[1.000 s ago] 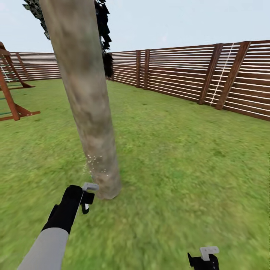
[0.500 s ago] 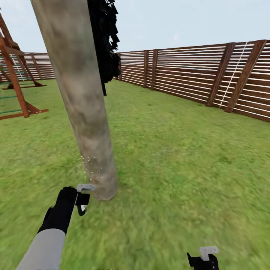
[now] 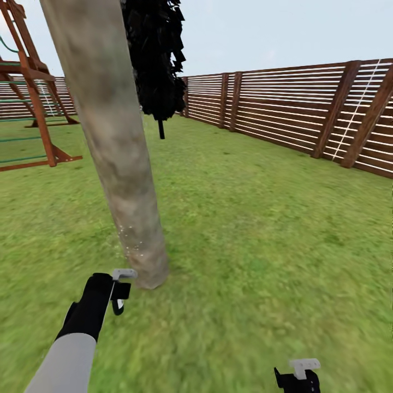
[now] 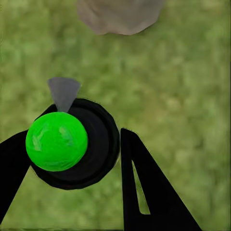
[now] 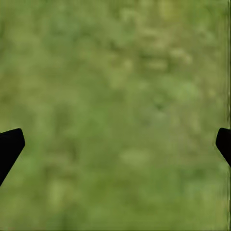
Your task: In the garden, pick up the pesticide atomizer on the floor and spray pesticide onto both trees until each tree trunk is fully covered.
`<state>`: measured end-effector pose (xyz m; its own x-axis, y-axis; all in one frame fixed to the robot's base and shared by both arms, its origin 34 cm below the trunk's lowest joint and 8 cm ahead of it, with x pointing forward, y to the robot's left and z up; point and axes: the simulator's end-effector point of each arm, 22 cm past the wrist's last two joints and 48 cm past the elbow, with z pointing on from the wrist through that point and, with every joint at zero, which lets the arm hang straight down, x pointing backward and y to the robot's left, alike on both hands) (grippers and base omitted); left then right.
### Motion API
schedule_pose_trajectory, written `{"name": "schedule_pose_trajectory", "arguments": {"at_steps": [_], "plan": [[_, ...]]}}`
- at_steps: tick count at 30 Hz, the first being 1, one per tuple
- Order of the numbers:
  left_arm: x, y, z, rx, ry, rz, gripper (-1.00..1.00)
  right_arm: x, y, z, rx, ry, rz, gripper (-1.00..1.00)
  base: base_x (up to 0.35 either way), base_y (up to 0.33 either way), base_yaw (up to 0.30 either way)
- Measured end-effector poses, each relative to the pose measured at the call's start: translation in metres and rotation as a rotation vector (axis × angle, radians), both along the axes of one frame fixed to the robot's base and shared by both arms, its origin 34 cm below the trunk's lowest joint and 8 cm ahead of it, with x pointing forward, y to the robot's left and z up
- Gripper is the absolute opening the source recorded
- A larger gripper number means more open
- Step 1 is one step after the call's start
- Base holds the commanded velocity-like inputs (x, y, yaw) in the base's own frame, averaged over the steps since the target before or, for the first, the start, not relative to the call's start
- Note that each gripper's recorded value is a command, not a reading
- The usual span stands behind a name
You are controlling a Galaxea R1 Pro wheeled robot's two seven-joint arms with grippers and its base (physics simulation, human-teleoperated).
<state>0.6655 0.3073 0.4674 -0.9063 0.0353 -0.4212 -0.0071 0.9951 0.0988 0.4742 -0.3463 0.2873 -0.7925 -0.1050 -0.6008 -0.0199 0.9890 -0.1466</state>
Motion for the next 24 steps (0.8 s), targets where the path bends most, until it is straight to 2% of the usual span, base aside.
{"name": "schedule_pose_trajectory", "arguments": {"at_steps": [6,16,22,24], "plan": [[-0.001,0.006,-0.001,0.026,0.004,0.011,-1.0,0.0,0.003,-0.001,0.005,0.001,0.004,1.0,0.013,-0.276,0.031],[-0.001,0.006,-0.001,0.028,0.004,0.009,-1.0,0.0,0.005,-0.001,0.007,0.001,0.004,1.0,0.032,-0.277,0.249],[-0.002,0.009,-0.002,0.03,0.005,0.015,-1.0,0.0,0.005,-0.001,0.007,0.001,0.004,1.0,0.125,-0.277,0.023],[-0.004,0.019,-0.002,0.045,0.009,0.02,-1.0,0.0,0.005,-0.001,0.007,0.001,0.004,1.0,0.128,-0.277,0.001]]}}
